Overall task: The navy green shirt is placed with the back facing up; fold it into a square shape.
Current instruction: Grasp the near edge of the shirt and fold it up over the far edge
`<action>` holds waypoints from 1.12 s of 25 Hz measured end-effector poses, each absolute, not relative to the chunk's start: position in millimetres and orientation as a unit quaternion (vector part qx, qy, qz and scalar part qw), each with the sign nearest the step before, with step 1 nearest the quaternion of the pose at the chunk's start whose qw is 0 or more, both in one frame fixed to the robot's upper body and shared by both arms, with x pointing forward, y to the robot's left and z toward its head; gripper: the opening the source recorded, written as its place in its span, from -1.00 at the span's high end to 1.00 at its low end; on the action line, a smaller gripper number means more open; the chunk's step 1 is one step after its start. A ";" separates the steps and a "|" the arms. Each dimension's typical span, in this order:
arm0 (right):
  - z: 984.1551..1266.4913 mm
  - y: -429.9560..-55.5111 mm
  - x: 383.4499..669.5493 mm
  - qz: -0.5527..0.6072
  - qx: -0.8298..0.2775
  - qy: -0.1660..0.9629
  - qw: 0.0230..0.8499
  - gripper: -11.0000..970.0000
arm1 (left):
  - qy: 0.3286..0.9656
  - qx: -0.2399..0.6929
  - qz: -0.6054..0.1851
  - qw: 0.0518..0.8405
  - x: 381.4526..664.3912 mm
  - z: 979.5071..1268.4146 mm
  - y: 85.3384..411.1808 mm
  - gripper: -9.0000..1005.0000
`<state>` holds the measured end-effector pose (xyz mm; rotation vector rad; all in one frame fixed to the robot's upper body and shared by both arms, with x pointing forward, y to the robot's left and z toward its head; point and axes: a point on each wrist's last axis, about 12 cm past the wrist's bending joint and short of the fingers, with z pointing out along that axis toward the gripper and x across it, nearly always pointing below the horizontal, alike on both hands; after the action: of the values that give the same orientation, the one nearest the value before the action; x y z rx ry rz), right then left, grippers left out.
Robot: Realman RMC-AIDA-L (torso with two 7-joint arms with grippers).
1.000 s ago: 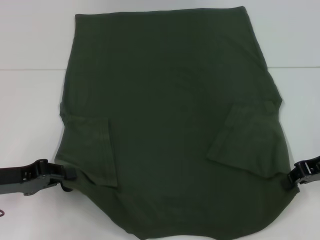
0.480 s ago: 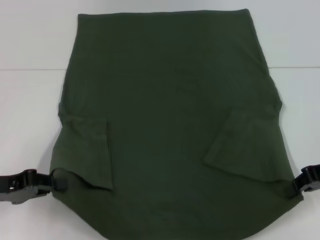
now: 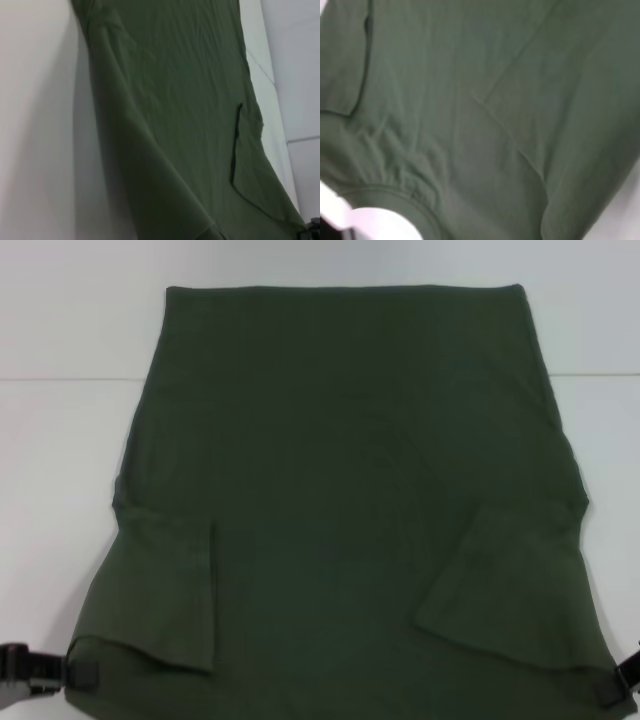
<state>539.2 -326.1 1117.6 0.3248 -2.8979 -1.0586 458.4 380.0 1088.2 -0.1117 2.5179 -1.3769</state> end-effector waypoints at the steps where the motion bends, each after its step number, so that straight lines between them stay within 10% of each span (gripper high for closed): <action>1: 1117.5 -327.3 536.2 -0.348 0.104 -0.931 0.021 0.86 | 0.868 -0.037 -0.477 0.131 454.6 1088.3 381.0 0.91; 28: 1151.7 -386.9 589.1 -0.358 -0.061 -0.890 -0.277 0.84 | 0.911 0.027 -0.350 0.214 634.8 1137.1 260.9 0.91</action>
<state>589.1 -386.9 1151.7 -0.2363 -3.4285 -1.3793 634.8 260.9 1137.1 0.0749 2.5287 -0.9716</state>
